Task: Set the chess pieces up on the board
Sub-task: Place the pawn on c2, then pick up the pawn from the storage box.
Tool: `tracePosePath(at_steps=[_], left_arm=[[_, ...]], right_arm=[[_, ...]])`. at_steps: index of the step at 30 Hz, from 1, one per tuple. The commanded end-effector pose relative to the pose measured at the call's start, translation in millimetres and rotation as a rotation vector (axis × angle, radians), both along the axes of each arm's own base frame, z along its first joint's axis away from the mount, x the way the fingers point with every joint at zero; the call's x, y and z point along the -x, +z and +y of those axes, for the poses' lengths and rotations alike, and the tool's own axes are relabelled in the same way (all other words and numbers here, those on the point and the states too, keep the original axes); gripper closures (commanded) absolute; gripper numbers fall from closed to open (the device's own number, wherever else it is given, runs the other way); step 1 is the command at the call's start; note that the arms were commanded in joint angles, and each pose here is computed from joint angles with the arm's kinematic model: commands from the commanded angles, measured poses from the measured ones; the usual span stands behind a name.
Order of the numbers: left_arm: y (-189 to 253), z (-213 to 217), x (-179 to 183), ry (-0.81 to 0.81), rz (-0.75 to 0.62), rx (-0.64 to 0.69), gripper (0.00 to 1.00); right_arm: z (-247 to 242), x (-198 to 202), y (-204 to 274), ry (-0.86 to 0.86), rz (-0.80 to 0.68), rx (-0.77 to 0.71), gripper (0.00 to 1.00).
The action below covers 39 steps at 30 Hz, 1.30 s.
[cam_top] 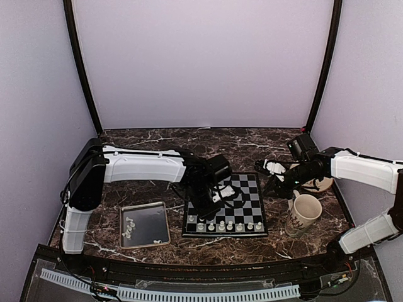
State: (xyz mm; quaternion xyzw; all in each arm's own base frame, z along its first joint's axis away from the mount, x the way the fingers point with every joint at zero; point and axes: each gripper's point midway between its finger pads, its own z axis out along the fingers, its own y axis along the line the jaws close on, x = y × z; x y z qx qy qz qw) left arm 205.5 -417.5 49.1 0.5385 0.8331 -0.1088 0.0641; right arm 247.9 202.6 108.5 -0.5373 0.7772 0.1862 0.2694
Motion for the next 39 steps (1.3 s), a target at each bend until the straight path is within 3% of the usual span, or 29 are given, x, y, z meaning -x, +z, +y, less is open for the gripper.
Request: tracePosePath(at_steps=[1,6,19,26,30,34,39], left_arm=[[4.3,1.4,2.7,-0.017,-0.006,-0.021,0.87],[5.6,-0.4,1.3,-0.018,-0.012,-0.015,0.79],[24.0,-0.1,-3.2,0.008,-0.042,-0.008,0.75],[68.5,2.7,-3.7,0.092,-0.105,0.165,0.70],[81.0,30.1,-7.1,0.207,-0.133,0.180,0.69],[68.4,94.0,-20.6,0.442,-0.165,0.042,0.68],[56.7,162.1,-3.9,0.631,-0.147,-0.065,0.71]], right_arm=[[-2.4,0.4,-0.6,-0.002,-0.002,0.002,0.76],[-2.3,0.4,-0.7,-0.001,-0.002,0.003,0.76],[-2.0,1.1,-1.7,0.001,0.005,0.002,0.76],[-3.1,0.5,-0.6,-0.004,-0.004,0.005,0.76],[-2.8,0.9,-1.4,-0.001,0.000,0.004,0.76],[-2.9,0.8,-1.5,-0.002,-0.001,0.006,0.76],[-3.6,0.4,-3.3,-0.002,0.001,0.012,0.76]])
